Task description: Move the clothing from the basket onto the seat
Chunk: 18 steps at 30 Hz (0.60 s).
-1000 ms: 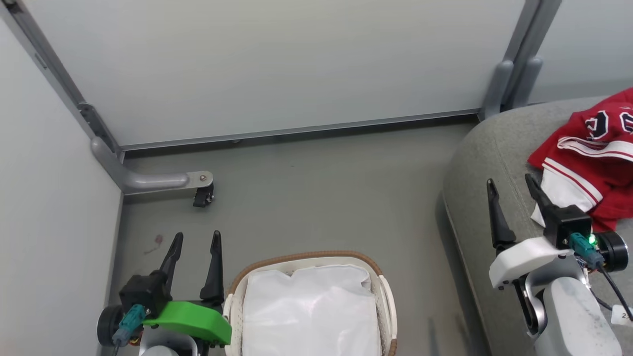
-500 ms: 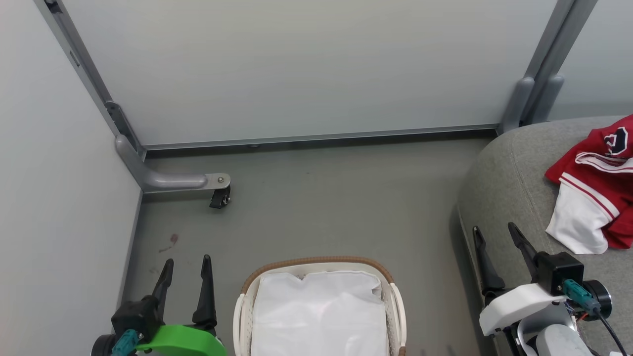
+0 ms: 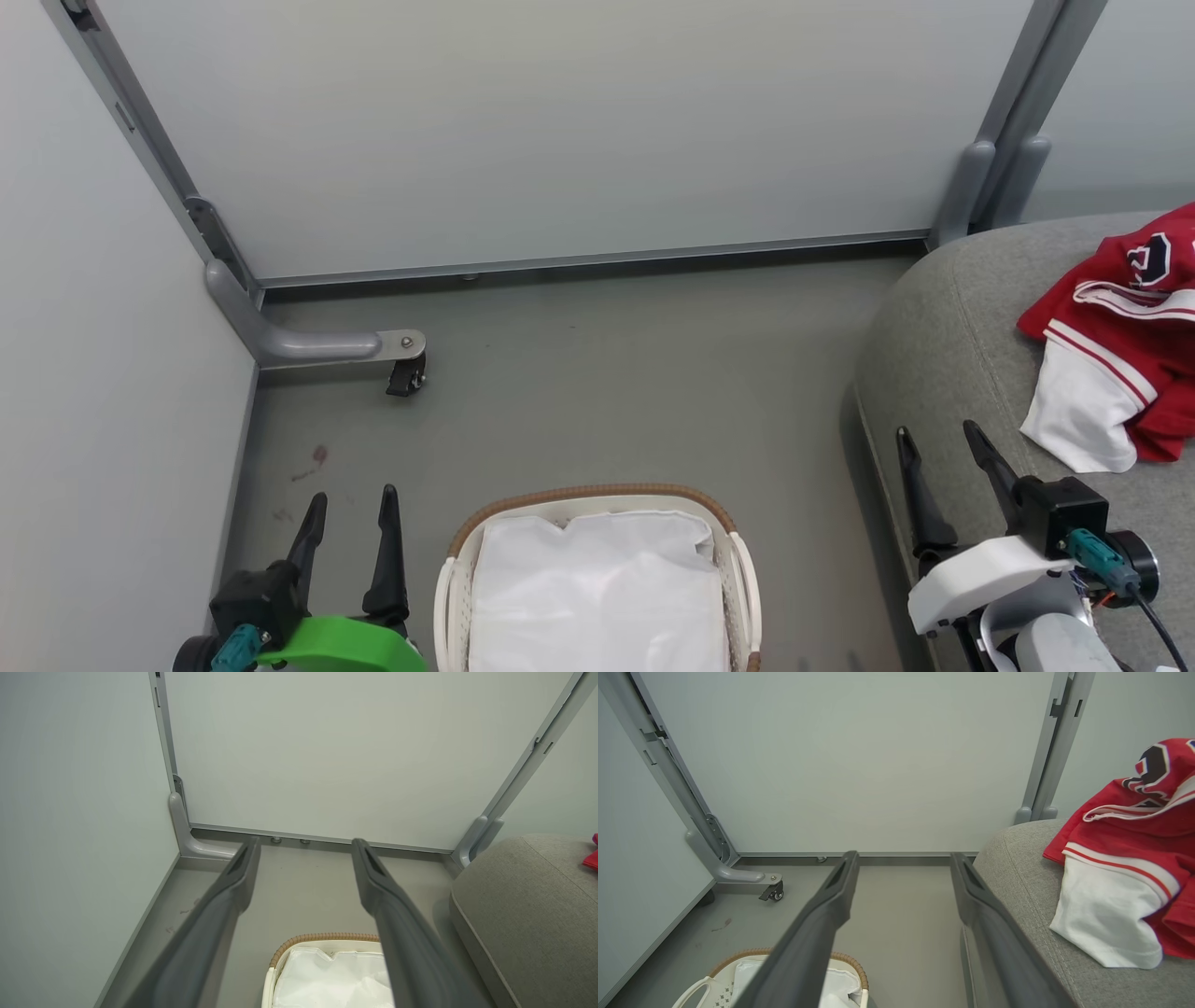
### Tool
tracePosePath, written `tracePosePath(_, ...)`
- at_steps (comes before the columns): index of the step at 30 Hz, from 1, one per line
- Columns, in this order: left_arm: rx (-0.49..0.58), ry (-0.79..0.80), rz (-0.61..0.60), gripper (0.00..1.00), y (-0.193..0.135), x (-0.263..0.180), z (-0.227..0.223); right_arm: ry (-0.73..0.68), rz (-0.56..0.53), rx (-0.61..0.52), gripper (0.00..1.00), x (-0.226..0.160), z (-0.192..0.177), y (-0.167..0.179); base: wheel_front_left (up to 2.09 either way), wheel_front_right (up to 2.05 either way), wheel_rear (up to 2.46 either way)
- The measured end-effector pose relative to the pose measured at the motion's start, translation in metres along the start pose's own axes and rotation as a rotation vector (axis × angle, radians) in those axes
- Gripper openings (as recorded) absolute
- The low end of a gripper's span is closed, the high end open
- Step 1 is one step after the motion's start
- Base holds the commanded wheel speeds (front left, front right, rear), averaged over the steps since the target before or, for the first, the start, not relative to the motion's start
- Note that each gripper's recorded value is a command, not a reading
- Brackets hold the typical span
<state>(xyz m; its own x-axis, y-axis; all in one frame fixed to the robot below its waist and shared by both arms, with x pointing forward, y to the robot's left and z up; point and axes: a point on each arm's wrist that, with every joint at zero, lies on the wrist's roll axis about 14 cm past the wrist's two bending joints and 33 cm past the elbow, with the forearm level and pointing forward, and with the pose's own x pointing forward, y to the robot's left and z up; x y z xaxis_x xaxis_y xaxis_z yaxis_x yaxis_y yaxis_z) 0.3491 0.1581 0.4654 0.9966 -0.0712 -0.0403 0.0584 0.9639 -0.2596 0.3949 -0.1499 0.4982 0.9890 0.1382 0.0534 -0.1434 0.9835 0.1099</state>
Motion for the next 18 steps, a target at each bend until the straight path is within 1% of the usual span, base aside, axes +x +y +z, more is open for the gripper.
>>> tracePosePath(3,0.001,0.001,0.001,1.0,0.0,0.0,0.0,-0.002,-0.001,0.001,1.0,0.0,0.0,0.0,0.0,0.0,0.0)
tracePosePath(4,0.005,0.003,0.003,0.0,0.001,0.0,-0.001,0.0,-0.002,0.002,0.0,0.0,0.0,0.0,0.0,0.0,0.0)
tracePosePath(10,-0.005,0.059,0.014,0.0,0.003,-0.005,-0.019,0.082,-0.014,0.022,0.0,-0.011,-0.026,0.0,0.0,0.0,0.0)
tracePosePath(12,-0.045,0.072,0.029,0.0,0.005,-0.005,-0.021,0.103,-0.035,0.067,0.0,-0.014,-0.031,-0.004,0.0,0.0,0.0)
tracePosePath(18,-0.149,0.078,0.069,0.0,0.013,-0.005,-0.02,0.105,-0.074,0.179,0.0,-0.014,-0.03,-0.01,0.0,0.0,0.0)
